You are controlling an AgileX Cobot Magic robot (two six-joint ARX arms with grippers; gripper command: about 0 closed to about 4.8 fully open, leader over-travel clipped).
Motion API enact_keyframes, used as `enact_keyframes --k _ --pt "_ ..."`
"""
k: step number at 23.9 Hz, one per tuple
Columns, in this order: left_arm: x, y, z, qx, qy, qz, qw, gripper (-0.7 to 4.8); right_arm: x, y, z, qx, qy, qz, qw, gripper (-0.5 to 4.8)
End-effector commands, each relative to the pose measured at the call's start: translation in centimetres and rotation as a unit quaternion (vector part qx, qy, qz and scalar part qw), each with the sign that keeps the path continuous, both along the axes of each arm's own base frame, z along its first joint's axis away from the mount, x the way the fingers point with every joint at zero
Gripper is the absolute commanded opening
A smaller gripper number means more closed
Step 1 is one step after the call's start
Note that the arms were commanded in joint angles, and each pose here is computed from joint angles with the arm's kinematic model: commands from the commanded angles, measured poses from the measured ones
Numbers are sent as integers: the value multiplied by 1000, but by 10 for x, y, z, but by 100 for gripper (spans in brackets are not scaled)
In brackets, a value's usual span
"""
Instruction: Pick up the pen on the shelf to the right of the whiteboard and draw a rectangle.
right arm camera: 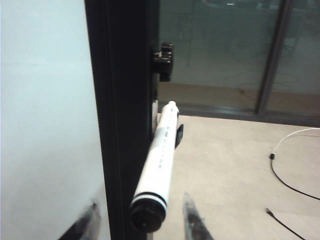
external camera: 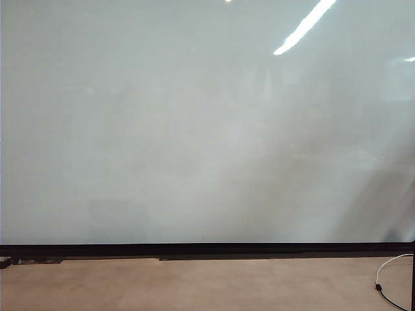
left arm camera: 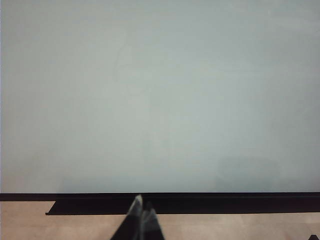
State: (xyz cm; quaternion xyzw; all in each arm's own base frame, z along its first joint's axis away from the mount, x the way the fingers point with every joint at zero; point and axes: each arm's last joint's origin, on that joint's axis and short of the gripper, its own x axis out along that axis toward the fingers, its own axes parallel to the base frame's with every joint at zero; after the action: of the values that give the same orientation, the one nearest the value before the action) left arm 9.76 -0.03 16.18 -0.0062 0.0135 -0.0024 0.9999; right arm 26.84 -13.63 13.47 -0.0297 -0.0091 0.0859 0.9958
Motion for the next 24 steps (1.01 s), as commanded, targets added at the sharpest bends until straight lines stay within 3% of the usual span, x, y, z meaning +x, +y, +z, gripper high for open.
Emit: enact_keyframes --k 1,24 --pt "0 0 2 2 -5 0 1000 -4 2 1 2 5 -19 4 1000 212" --pt "0 0 2 2 -4 0 1000 -5 21 0 7 31 -30 5 999 211"
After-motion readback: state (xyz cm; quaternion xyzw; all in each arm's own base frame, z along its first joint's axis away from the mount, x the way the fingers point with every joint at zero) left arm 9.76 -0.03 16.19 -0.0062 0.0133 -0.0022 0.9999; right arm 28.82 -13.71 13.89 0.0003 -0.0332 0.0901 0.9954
